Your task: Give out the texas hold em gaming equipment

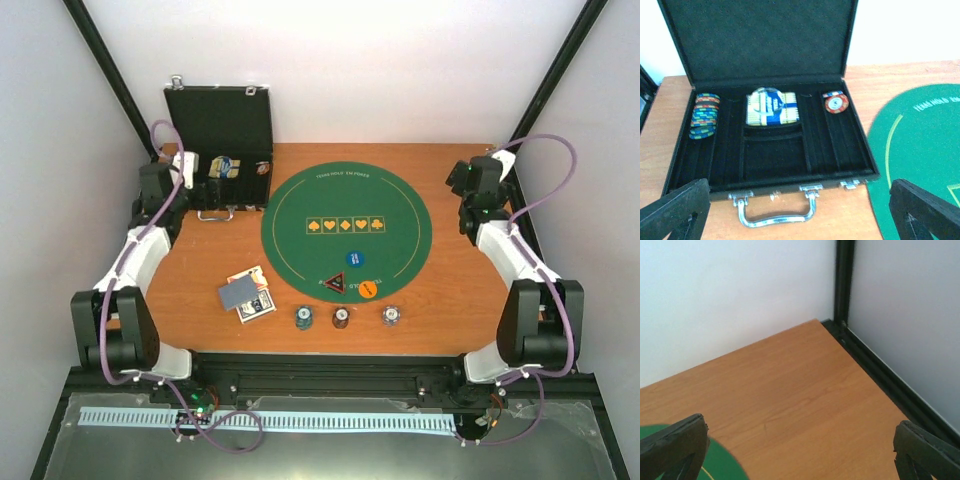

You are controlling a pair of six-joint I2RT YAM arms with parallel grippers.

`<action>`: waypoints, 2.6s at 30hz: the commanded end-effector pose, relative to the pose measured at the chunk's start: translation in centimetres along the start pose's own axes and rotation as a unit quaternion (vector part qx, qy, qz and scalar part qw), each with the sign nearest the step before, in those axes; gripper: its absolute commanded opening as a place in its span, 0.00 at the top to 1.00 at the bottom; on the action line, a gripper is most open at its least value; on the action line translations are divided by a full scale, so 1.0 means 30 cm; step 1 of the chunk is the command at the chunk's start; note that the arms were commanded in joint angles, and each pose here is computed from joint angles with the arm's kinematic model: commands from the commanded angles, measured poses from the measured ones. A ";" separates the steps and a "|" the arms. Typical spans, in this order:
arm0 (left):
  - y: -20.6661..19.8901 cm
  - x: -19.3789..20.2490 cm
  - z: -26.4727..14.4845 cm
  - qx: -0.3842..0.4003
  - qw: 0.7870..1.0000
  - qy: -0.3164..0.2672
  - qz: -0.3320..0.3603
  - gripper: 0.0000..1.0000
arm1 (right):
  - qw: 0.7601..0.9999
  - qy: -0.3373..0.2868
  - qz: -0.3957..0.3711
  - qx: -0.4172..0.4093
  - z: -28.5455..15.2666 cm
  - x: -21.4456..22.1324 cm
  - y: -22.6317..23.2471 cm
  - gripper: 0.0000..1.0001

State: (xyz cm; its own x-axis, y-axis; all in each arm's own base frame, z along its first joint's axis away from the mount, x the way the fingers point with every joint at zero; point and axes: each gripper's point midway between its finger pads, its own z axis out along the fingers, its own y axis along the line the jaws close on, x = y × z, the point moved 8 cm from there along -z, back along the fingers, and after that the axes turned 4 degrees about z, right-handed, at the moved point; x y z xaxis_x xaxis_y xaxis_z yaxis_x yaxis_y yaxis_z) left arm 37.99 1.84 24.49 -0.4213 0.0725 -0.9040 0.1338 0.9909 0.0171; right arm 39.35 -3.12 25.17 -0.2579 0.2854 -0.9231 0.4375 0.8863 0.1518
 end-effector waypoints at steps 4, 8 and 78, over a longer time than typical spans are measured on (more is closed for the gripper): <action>-0.026 -0.035 -0.218 0.107 0.983 0.148 -0.034 0.00 | 0.982 0.132 0.125 -0.053 -0.105 -0.003 -0.026 0.00; -0.023 -0.082 -0.293 0.087 0.981 0.171 -0.030 0.00 | 0.973 0.178 0.010 -0.145 -0.200 0.065 0.175 0.00; -0.043 -0.084 -0.424 0.081 0.972 0.219 -0.025 0.00 | 0.794 0.364 -0.386 -0.295 -0.425 0.955 0.933 0.62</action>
State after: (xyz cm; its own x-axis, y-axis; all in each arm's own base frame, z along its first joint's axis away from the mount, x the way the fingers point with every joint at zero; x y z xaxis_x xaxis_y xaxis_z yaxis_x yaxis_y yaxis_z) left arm 27.89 1.74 30.52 -0.7936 0.0804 -0.6031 0.2105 0.9663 -0.1481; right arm 31.76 33.75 9.23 -0.7760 -0.4488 -0.4432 -0.4944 0.8691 -0.0144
